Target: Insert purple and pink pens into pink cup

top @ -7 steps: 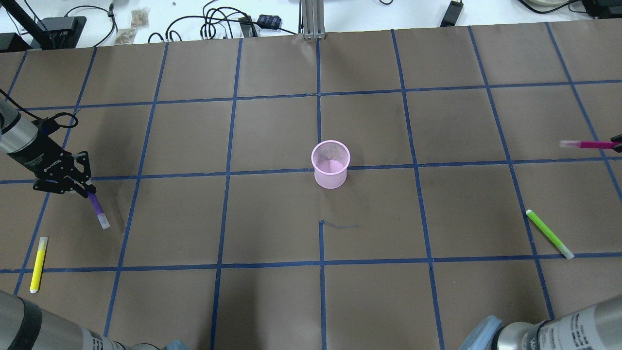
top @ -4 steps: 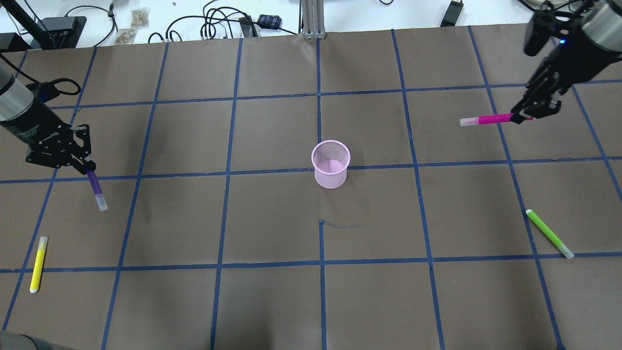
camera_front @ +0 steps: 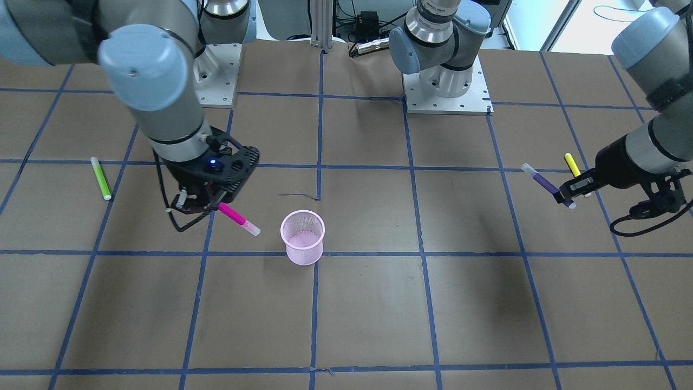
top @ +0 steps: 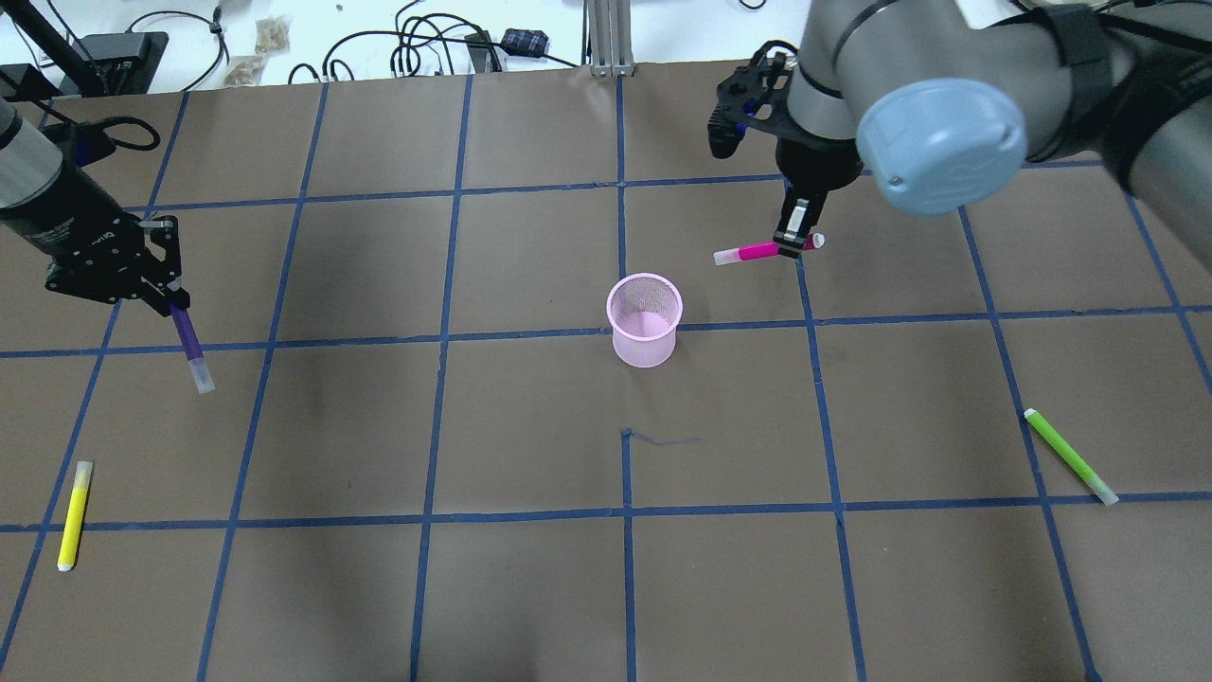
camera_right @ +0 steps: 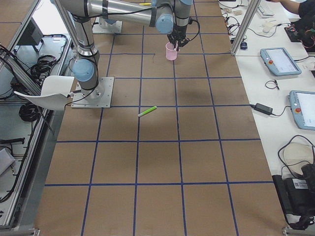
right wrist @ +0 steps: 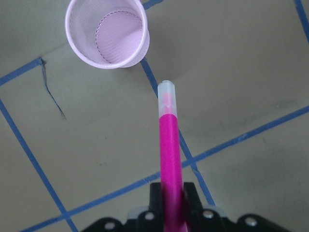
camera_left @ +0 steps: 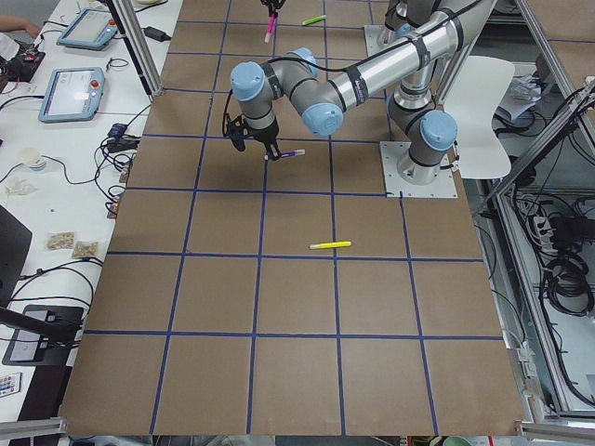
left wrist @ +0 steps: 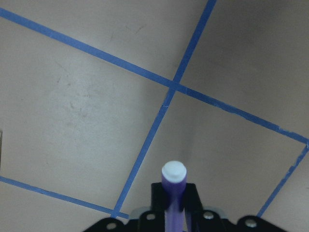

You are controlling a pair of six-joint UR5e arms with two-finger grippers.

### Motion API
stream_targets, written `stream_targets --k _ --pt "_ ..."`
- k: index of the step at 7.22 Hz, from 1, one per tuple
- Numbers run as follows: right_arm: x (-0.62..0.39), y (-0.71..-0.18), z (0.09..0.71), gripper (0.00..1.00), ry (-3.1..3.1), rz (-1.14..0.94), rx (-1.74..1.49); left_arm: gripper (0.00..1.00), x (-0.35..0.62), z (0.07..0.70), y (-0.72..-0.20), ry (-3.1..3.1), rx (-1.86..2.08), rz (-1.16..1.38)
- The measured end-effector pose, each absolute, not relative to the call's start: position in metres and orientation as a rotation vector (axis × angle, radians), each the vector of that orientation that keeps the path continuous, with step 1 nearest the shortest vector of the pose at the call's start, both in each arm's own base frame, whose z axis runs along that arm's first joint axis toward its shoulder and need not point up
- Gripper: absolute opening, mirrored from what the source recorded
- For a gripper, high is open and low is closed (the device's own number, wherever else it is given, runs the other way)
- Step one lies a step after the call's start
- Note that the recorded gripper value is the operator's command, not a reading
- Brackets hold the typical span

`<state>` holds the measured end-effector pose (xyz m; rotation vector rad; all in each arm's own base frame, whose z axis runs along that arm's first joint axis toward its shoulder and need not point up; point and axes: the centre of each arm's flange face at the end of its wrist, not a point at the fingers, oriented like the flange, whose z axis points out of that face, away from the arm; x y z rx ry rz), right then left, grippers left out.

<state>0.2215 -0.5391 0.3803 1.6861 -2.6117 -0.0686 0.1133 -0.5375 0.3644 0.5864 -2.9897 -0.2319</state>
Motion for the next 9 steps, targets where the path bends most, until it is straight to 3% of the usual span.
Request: stream_targets --k 4,6,7,8,9 --pt "0.314 -0.502 0.359 0.02 -2.45 -0.131 1.716 0.04 0.106 0.376 -0.536 -3.001 0.555 -0.186" --pt "0.335 -0.502 0.336 0.09 -2.392 -0.166 1.726 0.04 0.105 0.378 -0.535 -3.002 0.55 -0.179" --pt "0.339 -0.505 0.332 0.2 -2.372 -0.17 1.721 0.04 0.105 0.38 -0.535 -3.004 0.549 -0.171" --pt "0.34 -0.509 0.329 0.77 -2.357 -0.175 1.713 0.04 0.105 0.382 -0.535 -3.002 0.548 -0.159" --pt "0.341 -0.513 0.324 0.93 -2.356 -0.184 1.702 0.04 0.103 0.385 -0.534 -2.995 0.547 -0.146"
